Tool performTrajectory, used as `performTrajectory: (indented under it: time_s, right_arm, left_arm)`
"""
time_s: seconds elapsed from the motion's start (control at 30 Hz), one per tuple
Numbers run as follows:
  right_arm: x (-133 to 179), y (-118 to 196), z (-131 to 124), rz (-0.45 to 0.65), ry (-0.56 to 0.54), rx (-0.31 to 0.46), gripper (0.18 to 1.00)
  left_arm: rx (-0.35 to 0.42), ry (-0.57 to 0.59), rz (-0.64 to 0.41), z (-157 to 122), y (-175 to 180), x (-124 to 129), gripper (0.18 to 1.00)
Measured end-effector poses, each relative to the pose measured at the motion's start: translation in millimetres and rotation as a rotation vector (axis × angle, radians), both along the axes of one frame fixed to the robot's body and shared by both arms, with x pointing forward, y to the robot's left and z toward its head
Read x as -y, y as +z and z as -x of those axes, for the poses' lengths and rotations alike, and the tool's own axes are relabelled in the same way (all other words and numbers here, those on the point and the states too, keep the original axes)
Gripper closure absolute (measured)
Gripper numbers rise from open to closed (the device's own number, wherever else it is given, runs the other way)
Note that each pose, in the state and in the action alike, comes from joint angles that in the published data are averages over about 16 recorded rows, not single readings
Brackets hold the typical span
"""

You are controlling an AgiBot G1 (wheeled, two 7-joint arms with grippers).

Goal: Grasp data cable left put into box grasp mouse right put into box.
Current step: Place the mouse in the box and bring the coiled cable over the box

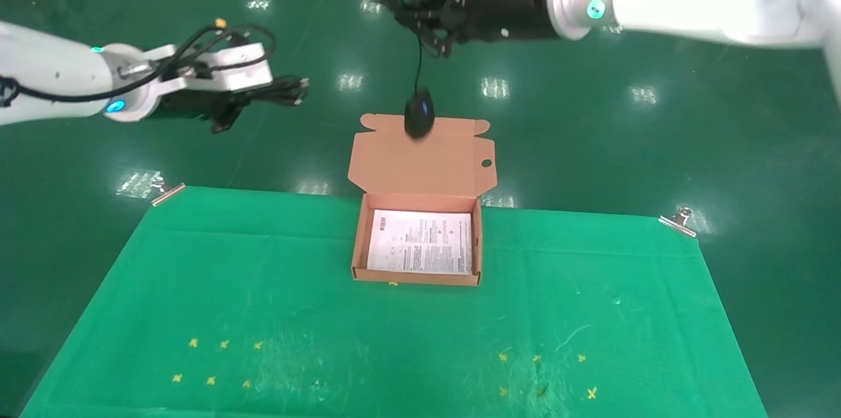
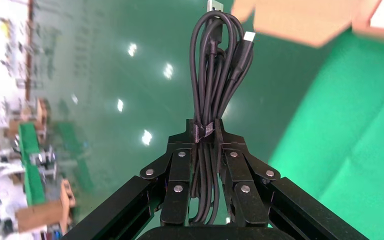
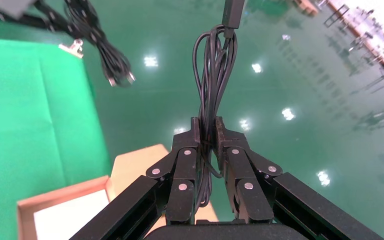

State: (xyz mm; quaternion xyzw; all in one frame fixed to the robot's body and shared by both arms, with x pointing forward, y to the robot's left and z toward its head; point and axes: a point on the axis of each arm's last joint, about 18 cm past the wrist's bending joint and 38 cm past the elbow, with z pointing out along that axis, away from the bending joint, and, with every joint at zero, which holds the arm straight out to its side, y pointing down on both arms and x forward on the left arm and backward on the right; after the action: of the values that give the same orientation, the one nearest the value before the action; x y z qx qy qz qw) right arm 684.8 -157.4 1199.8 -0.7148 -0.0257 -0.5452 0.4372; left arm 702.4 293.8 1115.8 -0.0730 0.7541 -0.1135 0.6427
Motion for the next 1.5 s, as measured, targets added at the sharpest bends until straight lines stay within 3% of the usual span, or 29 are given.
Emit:
performTrajectory:
  time_s: [0.5, 1.1, 1.33, 1.5]
  right_arm:
    - [-23.3, -68.9, -20.8, 0.033, 0.015, -0.129, 0.949]
    - [-61.7, -124.1, -31.2, 0.047, 0.014, -0.189, 0.950]
    - [-57.3, -156.0, -45.3, 0.056, -0.037, -0.224, 0.950]
    - [-45.0, -182.3, -58.5, 0.124, -0.106, -0.225, 0.950]
  left_arm:
    - [-0.076, 0.185, 0.003, 22.4, -30.0, -38.3, 0.934]
    - [-0.074, 0.216, 0.010, 33.7, -36.1, -39.2, 0.935]
    - [-0.073, 0.216, 0.010, 33.9, -36.3, -39.1, 0.935]
    - [-0.073, 0.216, 0.010, 34.0, -36.3, -39.0, 0.935]
